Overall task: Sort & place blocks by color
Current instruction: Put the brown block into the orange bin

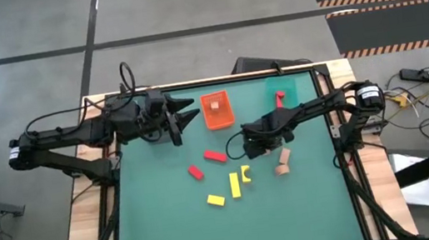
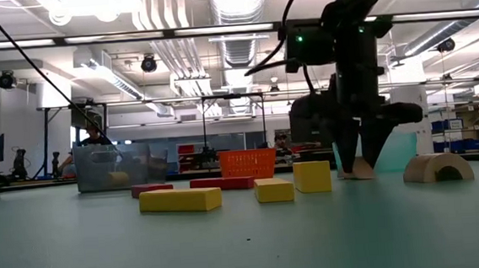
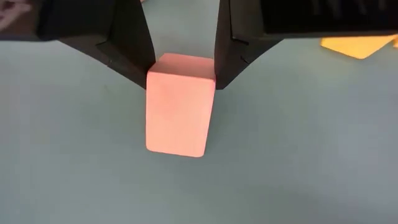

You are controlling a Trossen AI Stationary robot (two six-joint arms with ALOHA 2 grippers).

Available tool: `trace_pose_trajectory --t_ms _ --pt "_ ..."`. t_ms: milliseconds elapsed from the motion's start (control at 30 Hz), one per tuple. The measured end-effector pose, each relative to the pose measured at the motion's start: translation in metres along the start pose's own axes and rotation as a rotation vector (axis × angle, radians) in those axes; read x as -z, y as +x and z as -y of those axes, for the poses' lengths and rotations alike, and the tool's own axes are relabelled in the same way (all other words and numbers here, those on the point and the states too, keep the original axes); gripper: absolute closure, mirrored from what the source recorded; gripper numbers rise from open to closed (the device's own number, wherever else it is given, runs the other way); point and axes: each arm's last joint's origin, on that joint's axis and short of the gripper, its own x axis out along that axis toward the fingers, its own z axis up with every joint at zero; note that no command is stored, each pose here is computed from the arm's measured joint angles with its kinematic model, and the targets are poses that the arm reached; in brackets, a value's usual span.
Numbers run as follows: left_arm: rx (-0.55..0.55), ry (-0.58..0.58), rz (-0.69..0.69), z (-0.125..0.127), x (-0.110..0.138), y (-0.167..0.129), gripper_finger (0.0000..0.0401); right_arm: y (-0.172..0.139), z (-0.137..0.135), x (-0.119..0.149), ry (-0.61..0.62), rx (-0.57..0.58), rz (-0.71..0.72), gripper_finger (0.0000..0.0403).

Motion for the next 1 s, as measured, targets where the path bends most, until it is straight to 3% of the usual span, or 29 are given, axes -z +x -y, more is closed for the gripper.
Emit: trace_pose_trajectory --t_ms 300,667,1000 --pt "0.001 -0.01 0.001 0.0 0.0 0.0 0.0216 -0.029 -0.015 -0.014 -0.06 -0.04 0.007 0.0275" --pt "0.023 -0.034 0.066 -0.002 -0.015 -0.021 0.0216 -0.083 -0.039 -0.054 -0.15 -0.199 0.143 0.0272" --pt "0.009 -0.059 0.154 -0.006 -0.03 -0.047 0.0216 -0.12 -0.034 -0.095 -0.198 -0.263 0.274 0.0271"
